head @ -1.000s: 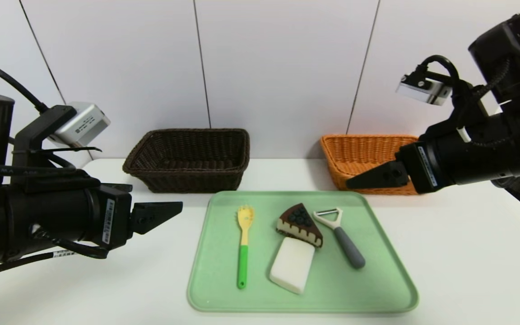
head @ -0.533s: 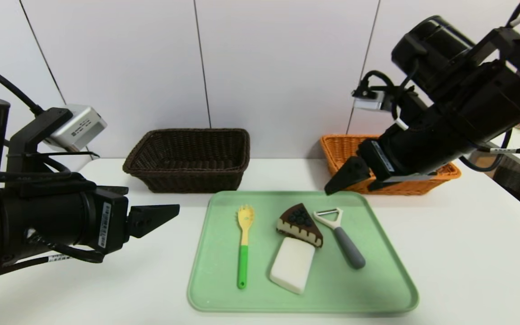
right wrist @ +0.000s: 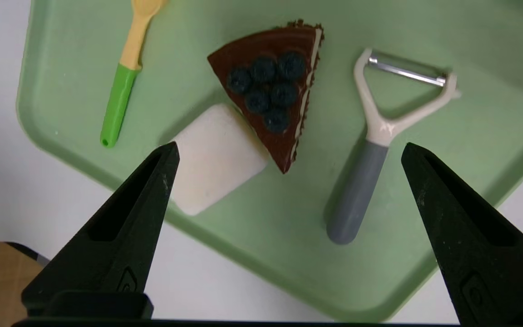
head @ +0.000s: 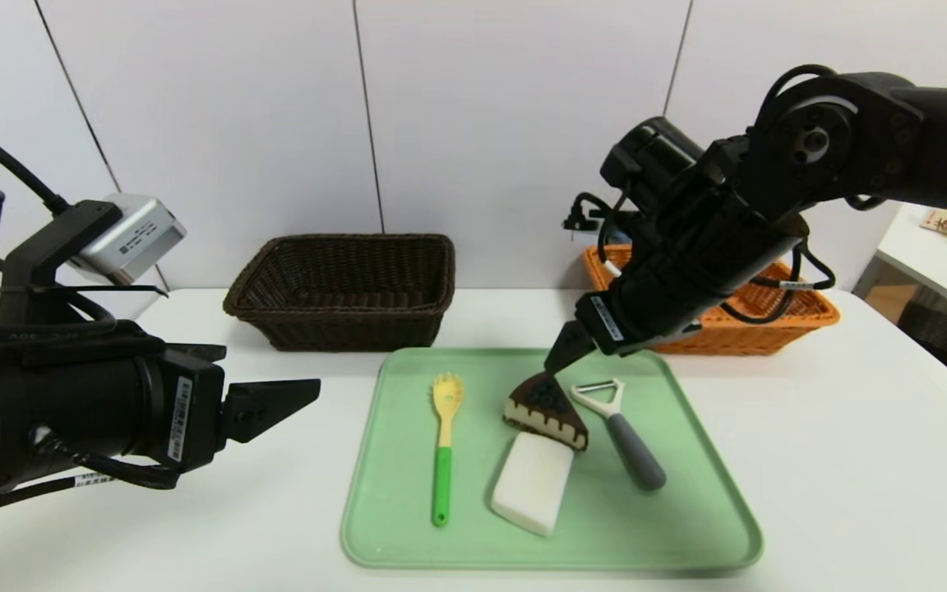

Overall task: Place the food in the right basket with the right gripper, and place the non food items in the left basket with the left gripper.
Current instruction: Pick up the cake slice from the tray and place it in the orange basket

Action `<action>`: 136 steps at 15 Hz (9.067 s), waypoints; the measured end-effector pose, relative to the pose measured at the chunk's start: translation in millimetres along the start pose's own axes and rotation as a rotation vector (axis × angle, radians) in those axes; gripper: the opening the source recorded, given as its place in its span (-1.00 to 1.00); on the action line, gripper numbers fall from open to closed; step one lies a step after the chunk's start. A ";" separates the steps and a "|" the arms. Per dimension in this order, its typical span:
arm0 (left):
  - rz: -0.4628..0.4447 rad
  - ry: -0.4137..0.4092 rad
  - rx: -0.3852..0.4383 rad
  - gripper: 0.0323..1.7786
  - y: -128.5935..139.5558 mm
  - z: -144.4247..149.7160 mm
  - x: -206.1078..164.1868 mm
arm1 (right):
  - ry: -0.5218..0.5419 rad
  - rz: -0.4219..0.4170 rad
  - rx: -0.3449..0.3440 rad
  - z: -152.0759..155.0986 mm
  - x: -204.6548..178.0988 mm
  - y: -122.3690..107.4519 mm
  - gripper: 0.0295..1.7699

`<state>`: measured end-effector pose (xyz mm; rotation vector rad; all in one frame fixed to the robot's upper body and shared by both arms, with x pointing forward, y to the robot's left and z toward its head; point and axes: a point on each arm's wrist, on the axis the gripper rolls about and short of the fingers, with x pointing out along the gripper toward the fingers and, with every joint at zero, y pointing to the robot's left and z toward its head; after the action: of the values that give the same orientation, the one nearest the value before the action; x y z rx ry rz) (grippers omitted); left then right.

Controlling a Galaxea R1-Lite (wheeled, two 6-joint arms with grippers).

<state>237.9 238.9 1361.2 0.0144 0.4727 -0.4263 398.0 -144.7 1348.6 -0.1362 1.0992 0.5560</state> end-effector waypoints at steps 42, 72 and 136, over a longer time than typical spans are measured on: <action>-0.007 -0.014 0.007 0.90 0.2 -3.7 -8.6 | 0.147 -0.059 -0.155 4.6 80.6 -7.0 0.92; -0.013 -0.033 0.005 0.90 1.1 -4.3 -15.2 | 0.109 -0.099 -0.259 4.2 84.5 24.2 -0.26; -0.002 -0.019 0.013 0.90 2.5 -9.0 -18.8 | -0.243 -0.571 -0.026 33.7 30.9 -186.0 -0.01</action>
<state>219.8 249.6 1361.4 0.0221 0.4513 -0.4310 526.6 -280.3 1306.6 -0.3812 0.7668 0.0698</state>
